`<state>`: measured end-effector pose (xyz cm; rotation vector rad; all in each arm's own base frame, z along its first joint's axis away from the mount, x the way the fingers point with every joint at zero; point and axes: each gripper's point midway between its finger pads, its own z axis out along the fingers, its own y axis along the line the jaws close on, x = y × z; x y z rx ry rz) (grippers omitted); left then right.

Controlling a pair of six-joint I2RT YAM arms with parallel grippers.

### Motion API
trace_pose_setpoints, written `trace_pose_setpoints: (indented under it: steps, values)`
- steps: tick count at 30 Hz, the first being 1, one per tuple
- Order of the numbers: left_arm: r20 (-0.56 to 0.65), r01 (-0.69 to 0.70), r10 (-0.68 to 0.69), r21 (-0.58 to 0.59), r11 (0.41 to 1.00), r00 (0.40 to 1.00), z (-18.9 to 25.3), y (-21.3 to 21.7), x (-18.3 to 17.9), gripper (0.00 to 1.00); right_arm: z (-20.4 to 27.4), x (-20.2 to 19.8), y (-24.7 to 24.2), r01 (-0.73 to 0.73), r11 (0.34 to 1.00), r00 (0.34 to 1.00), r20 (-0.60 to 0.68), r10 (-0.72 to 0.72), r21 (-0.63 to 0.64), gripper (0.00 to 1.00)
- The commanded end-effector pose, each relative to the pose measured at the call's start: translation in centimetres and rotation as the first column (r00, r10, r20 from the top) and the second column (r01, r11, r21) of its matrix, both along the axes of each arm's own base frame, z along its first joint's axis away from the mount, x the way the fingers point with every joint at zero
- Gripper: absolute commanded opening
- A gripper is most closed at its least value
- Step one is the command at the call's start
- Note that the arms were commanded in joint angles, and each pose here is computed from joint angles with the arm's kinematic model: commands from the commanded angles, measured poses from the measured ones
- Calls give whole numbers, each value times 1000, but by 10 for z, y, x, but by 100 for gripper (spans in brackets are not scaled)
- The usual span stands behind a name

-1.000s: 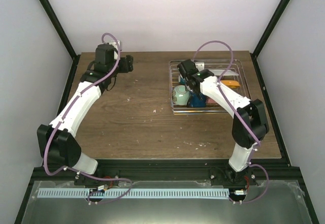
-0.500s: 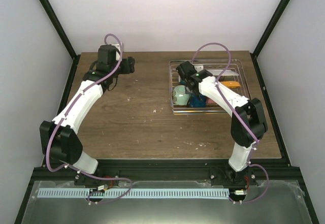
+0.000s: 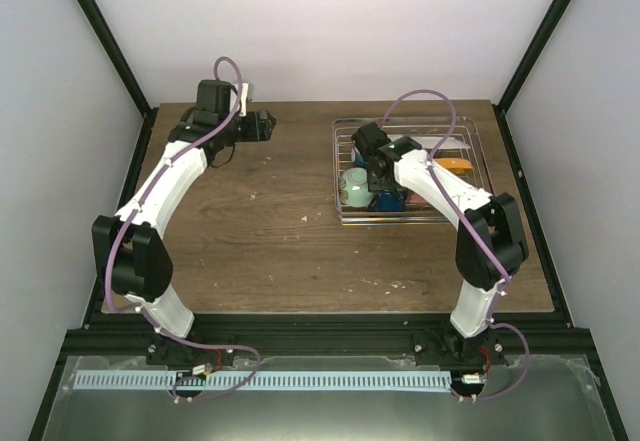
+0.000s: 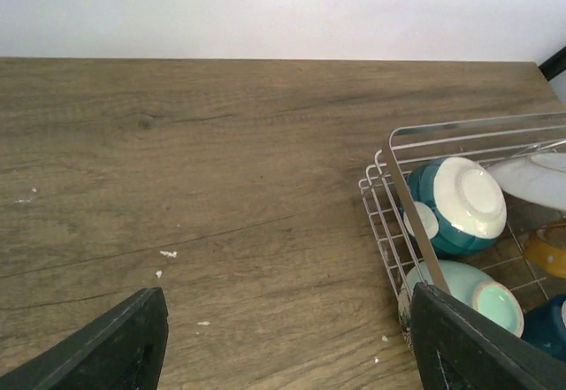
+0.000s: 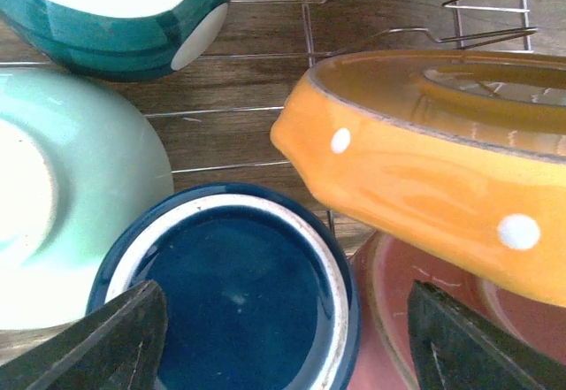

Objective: Load the mixed dishes into the dish rack

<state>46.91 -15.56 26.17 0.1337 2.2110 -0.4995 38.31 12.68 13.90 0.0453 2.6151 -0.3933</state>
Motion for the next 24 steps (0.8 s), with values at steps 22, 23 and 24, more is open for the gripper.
trace_pose_setpoints:
  steps: [22,23,24]
  values:
    - [-51,20,-21,-23,1000,998,-3,6,6,76,-23,-63,36,-122,985,959,-241,148,119,78]
    - [-53,20,-21,-22,1000,998,-4,6,7,75,-21,-61,33,-119,987,962,-232,140,104,78]
    - [-54,20,-21,-22,1000,998,-4,6,6,75,-19,-61,31,-116,989,964,-228,134,88,78]
